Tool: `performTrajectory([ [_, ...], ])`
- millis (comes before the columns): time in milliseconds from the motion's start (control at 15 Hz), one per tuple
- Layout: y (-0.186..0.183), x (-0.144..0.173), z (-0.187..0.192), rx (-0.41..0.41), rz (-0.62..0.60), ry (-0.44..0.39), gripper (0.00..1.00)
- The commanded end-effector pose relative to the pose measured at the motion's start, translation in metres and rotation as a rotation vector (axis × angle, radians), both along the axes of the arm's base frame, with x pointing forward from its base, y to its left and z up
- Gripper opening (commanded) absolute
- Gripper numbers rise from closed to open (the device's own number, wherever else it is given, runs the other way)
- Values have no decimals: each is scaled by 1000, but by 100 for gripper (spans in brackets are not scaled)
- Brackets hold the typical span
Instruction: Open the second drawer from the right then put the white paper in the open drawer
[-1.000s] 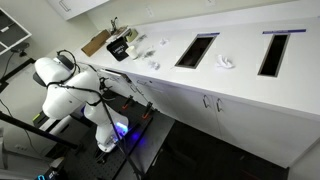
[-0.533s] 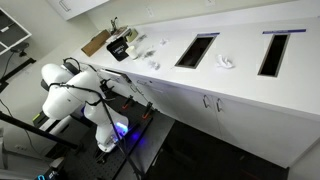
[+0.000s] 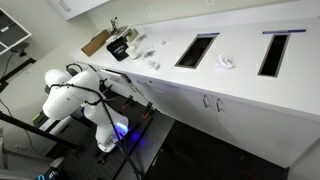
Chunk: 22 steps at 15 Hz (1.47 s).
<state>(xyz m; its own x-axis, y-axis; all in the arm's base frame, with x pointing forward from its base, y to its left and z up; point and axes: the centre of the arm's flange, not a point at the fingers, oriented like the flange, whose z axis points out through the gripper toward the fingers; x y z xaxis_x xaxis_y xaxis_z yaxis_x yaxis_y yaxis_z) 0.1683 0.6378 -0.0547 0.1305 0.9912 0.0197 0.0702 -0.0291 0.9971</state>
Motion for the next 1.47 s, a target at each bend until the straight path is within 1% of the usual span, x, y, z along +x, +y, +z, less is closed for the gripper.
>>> performTrajectory([
  [0,0,8,-4,-18,-12,-14,100],
  [67,1,14,-6,-27,-25,-18,100],
  [400,-1,45,-22,-84,-41,23,100],
  [733,8,58,-29,-112,-1,44,100],
  [800,9,58,-28,-114,2,40,75],
  [867,11,58,-27,-123,8,35,72],
  [933,12,57,-27,-126,13,34,66],
  [1200,15,51,-26,-121,22,33,34],
  [1400,15,48,-26,-115,20,34,12],
])
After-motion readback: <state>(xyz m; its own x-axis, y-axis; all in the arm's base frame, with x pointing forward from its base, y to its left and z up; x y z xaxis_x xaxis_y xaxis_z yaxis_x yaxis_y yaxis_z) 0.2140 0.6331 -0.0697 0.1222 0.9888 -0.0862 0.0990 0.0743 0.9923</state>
